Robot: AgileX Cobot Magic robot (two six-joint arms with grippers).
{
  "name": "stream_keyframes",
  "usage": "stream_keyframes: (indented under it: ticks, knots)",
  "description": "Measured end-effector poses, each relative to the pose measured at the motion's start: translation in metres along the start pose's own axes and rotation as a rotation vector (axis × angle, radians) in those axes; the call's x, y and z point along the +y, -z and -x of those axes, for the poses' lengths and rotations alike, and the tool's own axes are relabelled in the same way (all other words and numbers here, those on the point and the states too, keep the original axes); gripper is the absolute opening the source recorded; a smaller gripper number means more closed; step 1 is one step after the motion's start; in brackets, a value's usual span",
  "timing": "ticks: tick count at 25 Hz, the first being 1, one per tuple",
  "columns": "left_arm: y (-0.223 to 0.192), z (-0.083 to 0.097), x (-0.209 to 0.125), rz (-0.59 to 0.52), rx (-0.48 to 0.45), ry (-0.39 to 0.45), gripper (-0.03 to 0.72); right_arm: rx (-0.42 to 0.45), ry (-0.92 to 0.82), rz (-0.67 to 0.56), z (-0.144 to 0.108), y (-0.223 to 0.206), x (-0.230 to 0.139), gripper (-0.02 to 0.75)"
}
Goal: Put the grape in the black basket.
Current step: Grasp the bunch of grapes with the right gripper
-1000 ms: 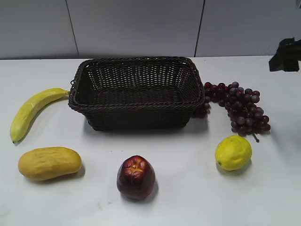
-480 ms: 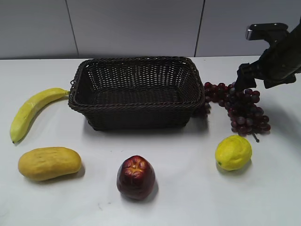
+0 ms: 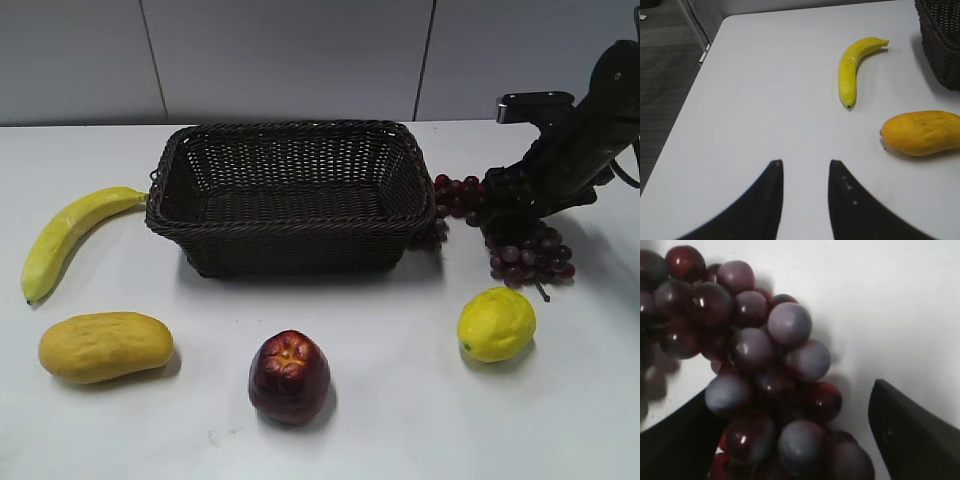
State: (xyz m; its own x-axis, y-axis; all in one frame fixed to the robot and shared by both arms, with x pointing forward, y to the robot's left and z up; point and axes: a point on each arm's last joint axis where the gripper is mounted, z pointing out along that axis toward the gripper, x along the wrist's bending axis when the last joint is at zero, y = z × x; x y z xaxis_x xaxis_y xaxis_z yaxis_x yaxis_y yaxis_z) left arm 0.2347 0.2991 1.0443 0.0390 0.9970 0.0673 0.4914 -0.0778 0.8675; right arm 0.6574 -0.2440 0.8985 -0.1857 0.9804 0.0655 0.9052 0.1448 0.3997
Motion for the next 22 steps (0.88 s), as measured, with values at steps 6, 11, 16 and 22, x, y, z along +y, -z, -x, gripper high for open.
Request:
stream_keyframes:
  ticks: [6,11,16,22]
  knots:
    - [0.0,0.0,0.0,0.0,0.0,0.0,0.228,0.006,-0.006,-0.032,0.0,-0.01,-0.005,0.562]
    - [0.0,0.0,0.0,0.0,0.0,0.0,0.228,0.009,-0.011,-0.033,0.0,-0.01,-0.005,0.327]
    - [0.0,0.0,0.0,0.0,0.0,0.0,0.228,0.01,-0.01,-0.034,0.0,-0.01,-0.005,0.327]
    - [0.0,0.0,0.0,0.0,0.0,0.0,0.228,0.014,-0.003,-0.003,-0.003,0.014,0.003,0.319]
